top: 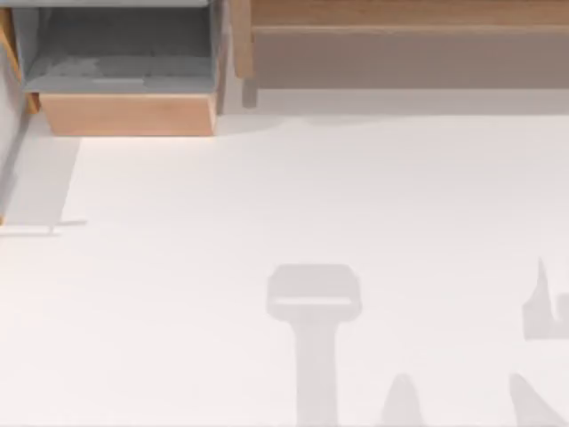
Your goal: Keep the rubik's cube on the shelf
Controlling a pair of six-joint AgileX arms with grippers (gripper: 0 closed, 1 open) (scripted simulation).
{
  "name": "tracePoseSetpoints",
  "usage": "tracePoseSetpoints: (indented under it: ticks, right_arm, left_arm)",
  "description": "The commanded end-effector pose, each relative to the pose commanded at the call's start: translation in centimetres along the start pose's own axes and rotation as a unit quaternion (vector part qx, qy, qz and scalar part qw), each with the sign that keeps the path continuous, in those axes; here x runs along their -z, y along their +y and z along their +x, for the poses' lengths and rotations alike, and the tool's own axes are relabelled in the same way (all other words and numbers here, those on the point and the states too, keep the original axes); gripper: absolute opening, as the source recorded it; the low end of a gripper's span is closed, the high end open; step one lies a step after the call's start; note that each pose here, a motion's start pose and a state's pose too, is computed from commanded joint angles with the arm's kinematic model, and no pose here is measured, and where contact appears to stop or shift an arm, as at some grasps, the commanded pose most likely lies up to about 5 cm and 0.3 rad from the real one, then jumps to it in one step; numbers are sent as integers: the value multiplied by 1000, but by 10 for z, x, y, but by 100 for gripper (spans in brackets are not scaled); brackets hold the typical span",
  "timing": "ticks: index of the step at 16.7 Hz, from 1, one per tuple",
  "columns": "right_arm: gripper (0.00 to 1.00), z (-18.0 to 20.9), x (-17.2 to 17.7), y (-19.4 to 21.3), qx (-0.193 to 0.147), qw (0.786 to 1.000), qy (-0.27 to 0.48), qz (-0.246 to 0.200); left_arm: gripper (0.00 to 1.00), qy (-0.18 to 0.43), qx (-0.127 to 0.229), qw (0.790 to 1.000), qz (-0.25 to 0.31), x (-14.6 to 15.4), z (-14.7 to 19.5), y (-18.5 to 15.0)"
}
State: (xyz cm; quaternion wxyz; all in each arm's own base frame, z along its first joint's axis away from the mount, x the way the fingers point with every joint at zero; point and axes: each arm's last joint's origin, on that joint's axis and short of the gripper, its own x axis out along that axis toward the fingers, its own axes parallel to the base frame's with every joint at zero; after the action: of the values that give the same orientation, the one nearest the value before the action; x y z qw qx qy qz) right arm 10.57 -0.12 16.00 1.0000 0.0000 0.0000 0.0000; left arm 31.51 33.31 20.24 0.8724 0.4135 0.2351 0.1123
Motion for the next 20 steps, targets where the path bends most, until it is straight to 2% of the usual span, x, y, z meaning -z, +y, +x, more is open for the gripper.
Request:
tracePoseSetpoints:
  ticks: [4, 9, 12, 15, 18, 20]
  right_arm:
    - [100, 0, 0, 0, 0, 1000, 0, 0]
    - [100, 0, 0, 0, 0, 1000, 0, 0]
    - [100, 0, 0, 0, 0, 1000, 0, 0]
    - [100, 0, 0, 0, 0, 1000, 0, 0]
    - [100, 0, 0, 0, 0, 1000, 0, 0]
    - [100, 0, 0, 0, 0, 1000, 0, 0]
  left_arm:
    - [100, 61, 87, 988, -111, -53, 25, 18]
    - [100, 165, 213, 941, -207, -122, 46, -3]
    - [100, 235, 276, 902, -233, -157, 51, -29]
    - [100, 300, 322, 865, -240, -179, 54, -58]
    - [100, 348, 349, 836, -239, -188, 58, -81]
    - [100, 364, 357, 827, -238, -188, 60, -88]
